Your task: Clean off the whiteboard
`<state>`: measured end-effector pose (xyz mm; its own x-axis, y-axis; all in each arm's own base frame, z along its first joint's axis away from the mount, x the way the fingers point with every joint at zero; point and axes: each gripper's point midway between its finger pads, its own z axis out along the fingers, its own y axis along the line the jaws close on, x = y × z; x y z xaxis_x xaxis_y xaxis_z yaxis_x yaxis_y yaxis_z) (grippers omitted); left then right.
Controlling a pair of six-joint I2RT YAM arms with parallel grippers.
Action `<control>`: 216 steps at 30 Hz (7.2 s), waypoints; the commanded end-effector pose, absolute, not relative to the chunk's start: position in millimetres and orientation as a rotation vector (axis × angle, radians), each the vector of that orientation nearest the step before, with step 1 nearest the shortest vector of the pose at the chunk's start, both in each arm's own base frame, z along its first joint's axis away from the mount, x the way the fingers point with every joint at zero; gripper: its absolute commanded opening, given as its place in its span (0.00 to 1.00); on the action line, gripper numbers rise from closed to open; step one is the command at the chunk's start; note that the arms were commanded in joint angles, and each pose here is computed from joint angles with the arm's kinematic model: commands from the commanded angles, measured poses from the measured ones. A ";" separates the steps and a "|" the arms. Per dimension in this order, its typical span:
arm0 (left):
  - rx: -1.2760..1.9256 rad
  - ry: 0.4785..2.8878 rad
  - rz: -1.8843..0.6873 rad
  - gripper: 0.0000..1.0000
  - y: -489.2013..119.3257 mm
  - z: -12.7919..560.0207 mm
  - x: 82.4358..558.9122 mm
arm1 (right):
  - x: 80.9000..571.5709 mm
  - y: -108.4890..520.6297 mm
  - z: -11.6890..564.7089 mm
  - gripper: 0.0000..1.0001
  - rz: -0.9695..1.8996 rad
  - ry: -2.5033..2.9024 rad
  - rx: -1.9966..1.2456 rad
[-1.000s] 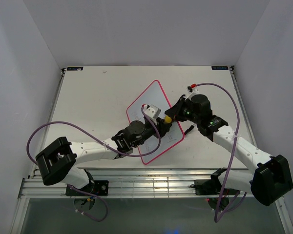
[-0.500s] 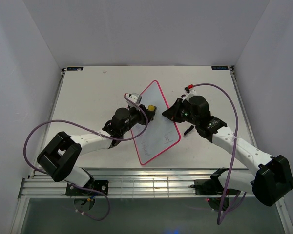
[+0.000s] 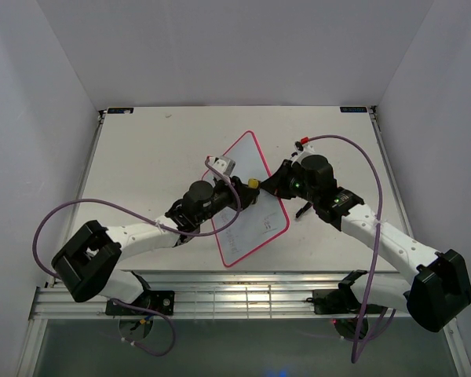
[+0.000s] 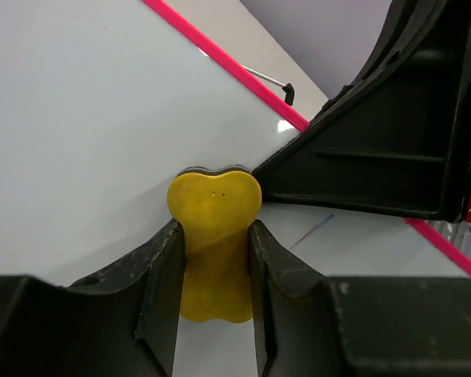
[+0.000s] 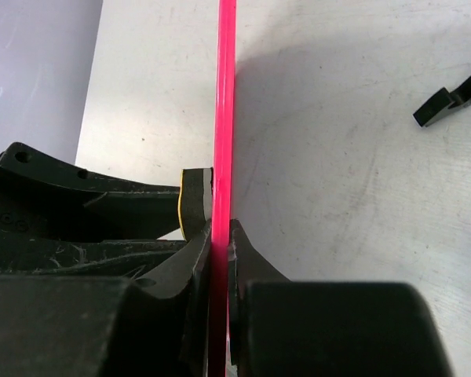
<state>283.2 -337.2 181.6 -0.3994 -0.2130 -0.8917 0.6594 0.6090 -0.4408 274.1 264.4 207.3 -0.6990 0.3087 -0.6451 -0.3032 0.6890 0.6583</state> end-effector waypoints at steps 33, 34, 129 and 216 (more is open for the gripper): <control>0.250 2.267 -1.149 0.00 -377.6 138.5 168.2 | 265.8 298.6 309.3 0.08 1.227 1.800 -0.121; 0.271 2.251 -1.155 0.00 -379.9 141.8 168.3 | 265.0 299.6 311.3 0.08 1.232 1.798 -0.129; 0.428 1.963 -0.804 0.00 -331.6 123.4 213.6 | 251.8 305.8 312.5 0.08 1.261 1.861 -0.143; 0.590 2.125 -0.803 0.00 -329.6 42.0 160.0 | 268.8 298.3 311.4 0.08 1.174 1.858 -0.057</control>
<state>186.2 -364.7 159.5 -0.3915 -0.1217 -0.9121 0.6967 0.6083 -0.3802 276.7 258.3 212.3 -0.6865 0.2671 -0.6763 -0.2854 0.7565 0.5885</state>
